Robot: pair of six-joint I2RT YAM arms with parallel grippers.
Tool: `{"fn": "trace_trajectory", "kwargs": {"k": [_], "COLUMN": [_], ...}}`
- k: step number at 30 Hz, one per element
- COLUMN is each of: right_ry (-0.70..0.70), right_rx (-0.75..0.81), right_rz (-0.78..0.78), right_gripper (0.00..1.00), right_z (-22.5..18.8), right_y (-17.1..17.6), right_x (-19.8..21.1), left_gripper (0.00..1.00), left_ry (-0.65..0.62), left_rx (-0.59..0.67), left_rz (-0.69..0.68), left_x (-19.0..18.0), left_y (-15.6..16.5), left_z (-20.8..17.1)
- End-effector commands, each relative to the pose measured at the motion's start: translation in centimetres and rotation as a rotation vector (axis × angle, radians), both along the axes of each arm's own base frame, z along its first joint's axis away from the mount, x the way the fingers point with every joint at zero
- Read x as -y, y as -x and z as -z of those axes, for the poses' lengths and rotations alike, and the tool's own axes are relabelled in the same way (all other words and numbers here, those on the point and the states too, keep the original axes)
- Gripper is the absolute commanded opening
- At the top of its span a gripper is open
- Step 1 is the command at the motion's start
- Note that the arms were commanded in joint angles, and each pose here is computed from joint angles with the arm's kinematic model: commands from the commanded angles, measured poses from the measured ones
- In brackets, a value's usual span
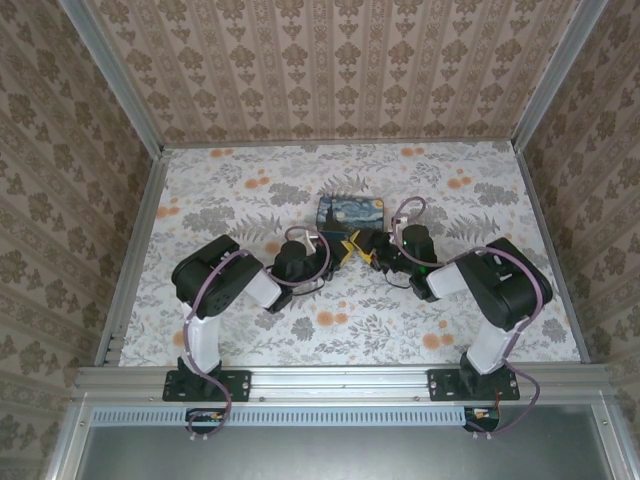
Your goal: Unlock the padlock with the key
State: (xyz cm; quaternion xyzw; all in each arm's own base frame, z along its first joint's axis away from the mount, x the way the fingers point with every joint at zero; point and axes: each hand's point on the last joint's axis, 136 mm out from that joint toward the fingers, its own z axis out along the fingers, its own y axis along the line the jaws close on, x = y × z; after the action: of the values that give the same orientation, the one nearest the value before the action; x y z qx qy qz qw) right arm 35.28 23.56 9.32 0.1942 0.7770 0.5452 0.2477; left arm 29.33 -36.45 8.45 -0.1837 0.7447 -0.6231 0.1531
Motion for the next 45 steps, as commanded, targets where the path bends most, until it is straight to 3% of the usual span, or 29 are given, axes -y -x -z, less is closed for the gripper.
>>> {"fn": "trace_trajectory", "kwargs": {"k": [1,9,17,30,45], "right_ry": [0.046,0.326,0.494,0.809,0.983], "right_rx": [0.062,0.079,0.152,0.333,0.375], "right_rz": [-0.099,-0.125,-0.165,-0.334,-0.391], "right_gripper": [0.59,0.61,0.6,0.48,0.37], "right_z": [-1.4,0.3,0.3,0.4,2.2], "right_y": [2.0,4.9,6.0,5.5,3.7], "right_x": [-0.5,2.4,3.8,1.4,0.3], "left_gripper": [0.0,0.0,0.0,0.0,0.0], "left_ry": [0.002,-0.018,-0.029,-0.014,0.027], "left_rx": [0.032,0.039,0.039,0.025,0.004], "left_rz": [0.08,0.077,0.078,0.086,0.113], "left_x": [0.4,-0.4,-1.1,-1.1,-0.9], "left_y": [1.0,0.9,1.0,0.9,1.5], "left_z": [0.1,0.6,0.9,0.6,-0.7]}}
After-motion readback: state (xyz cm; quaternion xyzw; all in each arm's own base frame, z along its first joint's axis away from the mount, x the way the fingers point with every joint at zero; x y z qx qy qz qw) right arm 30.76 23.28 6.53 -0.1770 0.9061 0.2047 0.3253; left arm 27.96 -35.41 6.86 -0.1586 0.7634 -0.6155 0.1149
